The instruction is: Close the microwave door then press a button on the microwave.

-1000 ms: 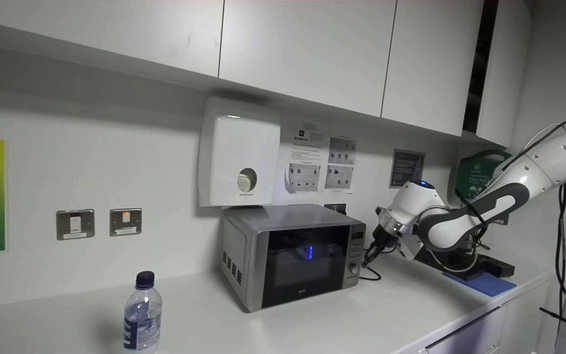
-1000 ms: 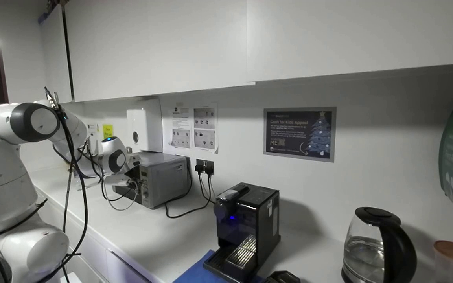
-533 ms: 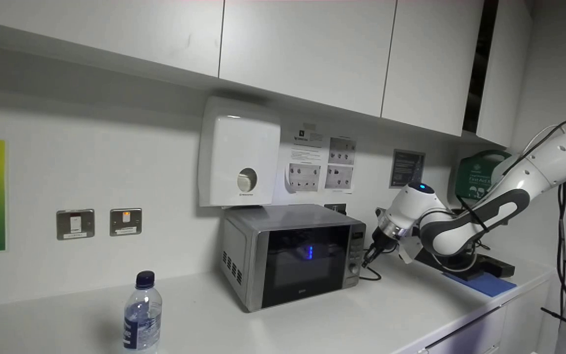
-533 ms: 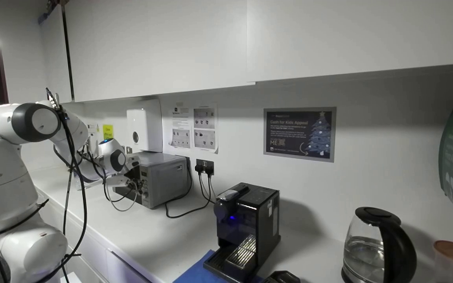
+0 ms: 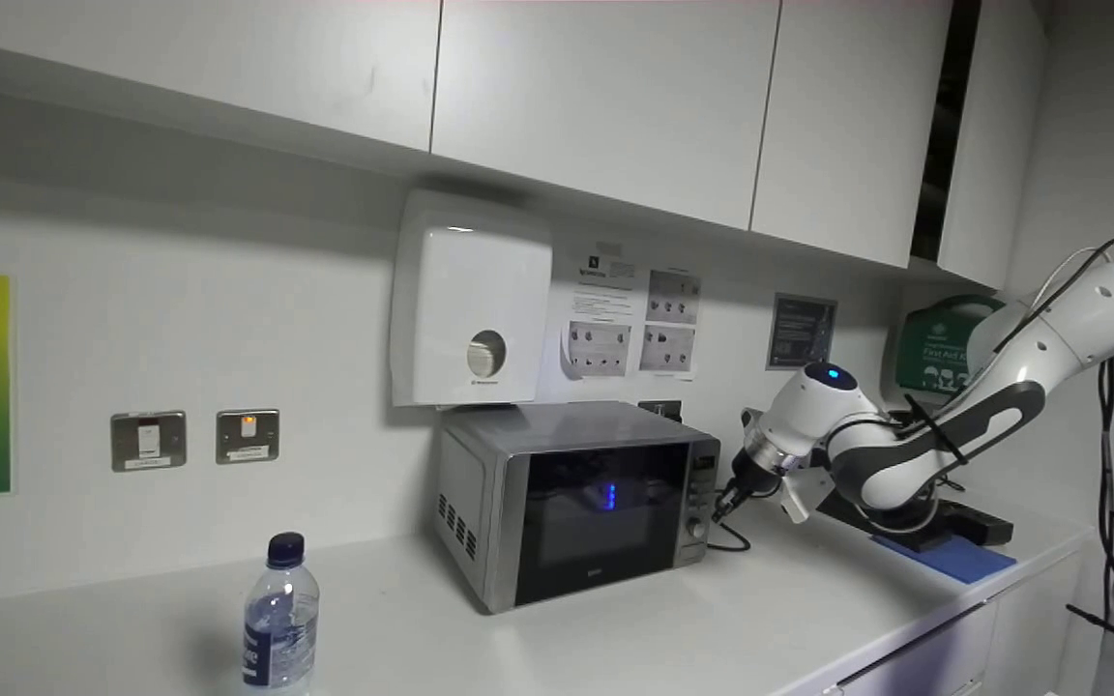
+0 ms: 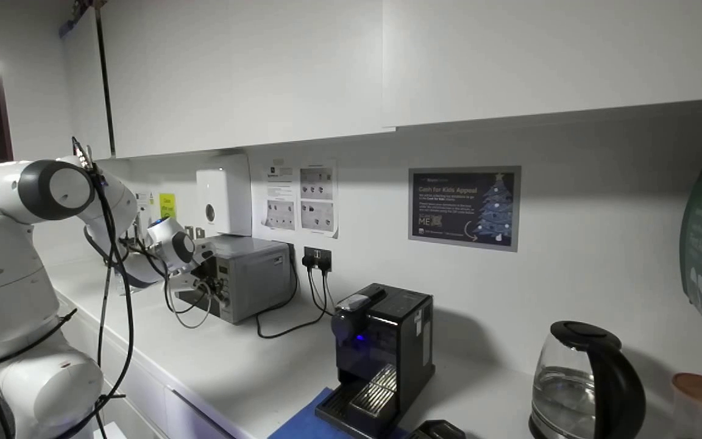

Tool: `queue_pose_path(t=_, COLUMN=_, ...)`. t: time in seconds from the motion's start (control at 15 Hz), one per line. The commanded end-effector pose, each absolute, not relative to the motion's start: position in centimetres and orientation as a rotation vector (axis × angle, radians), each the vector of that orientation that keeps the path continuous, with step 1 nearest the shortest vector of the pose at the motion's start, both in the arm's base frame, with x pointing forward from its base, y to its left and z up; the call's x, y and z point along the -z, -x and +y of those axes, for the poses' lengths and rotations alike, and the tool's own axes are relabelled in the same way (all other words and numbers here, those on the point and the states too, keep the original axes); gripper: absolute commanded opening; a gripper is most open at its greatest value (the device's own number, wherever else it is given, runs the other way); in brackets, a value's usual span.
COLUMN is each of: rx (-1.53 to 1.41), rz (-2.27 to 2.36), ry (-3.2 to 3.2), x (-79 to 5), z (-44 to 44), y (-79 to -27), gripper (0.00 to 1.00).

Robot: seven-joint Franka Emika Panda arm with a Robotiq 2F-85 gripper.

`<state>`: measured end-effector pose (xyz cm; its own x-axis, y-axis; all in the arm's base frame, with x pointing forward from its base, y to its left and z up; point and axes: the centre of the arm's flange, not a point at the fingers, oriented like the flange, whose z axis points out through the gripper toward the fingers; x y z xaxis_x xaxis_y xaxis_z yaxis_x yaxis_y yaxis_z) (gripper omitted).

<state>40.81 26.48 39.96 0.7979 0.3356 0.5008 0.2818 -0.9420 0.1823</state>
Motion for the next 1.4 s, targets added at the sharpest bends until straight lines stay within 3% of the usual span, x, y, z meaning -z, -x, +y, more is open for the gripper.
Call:
queue_pose_path(t=0.0, rx=-0.896, rz=0.472, ry=-2.852, x=-39.82, z=27.10, y=-41.72, gripper=0.00)
queue_pose_path(t=1.33, rx=-0.955, rz=0.437, ry=-2.825, x=-39.50, z=27.53, y=-41.82, gripper=0.00)
